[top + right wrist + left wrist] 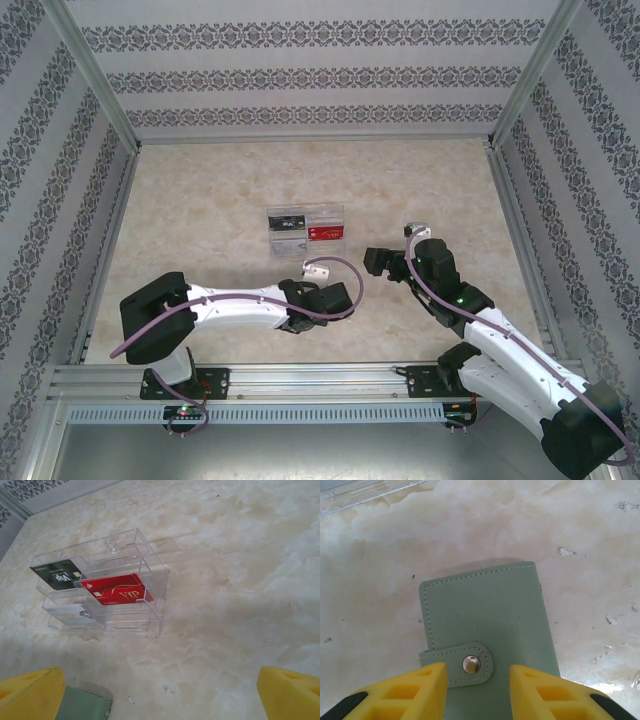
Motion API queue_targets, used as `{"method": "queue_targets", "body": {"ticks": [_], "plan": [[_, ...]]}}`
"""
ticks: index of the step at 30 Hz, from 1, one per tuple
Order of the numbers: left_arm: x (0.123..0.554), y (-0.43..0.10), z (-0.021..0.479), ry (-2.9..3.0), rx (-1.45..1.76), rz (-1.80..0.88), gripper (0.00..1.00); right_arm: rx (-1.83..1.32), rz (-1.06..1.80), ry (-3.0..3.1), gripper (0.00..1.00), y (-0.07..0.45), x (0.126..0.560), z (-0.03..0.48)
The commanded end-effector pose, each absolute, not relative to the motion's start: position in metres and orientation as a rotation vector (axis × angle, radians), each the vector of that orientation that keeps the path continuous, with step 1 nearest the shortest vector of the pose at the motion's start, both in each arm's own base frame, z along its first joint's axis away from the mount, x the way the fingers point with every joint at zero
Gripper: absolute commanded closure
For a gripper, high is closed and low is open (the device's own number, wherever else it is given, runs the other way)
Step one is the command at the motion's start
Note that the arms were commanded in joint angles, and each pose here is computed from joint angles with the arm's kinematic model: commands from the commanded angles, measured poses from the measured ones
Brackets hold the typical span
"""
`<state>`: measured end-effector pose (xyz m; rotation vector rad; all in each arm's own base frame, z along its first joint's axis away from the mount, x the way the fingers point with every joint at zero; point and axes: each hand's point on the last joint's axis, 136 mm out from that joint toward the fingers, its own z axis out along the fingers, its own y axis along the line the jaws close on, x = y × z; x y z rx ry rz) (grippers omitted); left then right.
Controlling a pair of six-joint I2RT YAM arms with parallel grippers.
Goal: Take the credit cards out of the card holder
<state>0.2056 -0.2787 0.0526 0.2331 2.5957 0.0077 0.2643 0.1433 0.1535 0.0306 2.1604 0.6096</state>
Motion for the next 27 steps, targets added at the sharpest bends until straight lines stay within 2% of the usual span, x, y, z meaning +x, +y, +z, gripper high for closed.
{"method": "queue_targets", "body": {"ticks": [1,7,11,16,18,27], "plan": [[0.21,-0.27,0.047,2.613,0.251,0.089,0.61,0.036,0.615,2.17,0.02,0.144,0.262,0.149],[0.212,-0.268,0.034,2.643,0.259,0.128,0.61,0.029,0.628,2.178,0.02,0.147,0.262,0.148],[0.212,-0.267,0.03,2.653,0.266,0.147,0.69,0.021,0.637,2.179,0.02,0.148,0.261,0.149],[0.212,-0.269,0.03,2.663,0.264,0.144,0.94,0.014,0.648,2.182,0.02,0.15,0.26,0.149],[0.212,-0.27,0.034,2.66,0.254,0.124,1.0,0.0,0.669,2.184,0.02,0.153,0.259,0.149],[0.21,-0.28,0.061,2.6,0.159,-0.14,1.0,-0.07,0.85,2.266,0.02,0.188,0.245,0.142]]}}
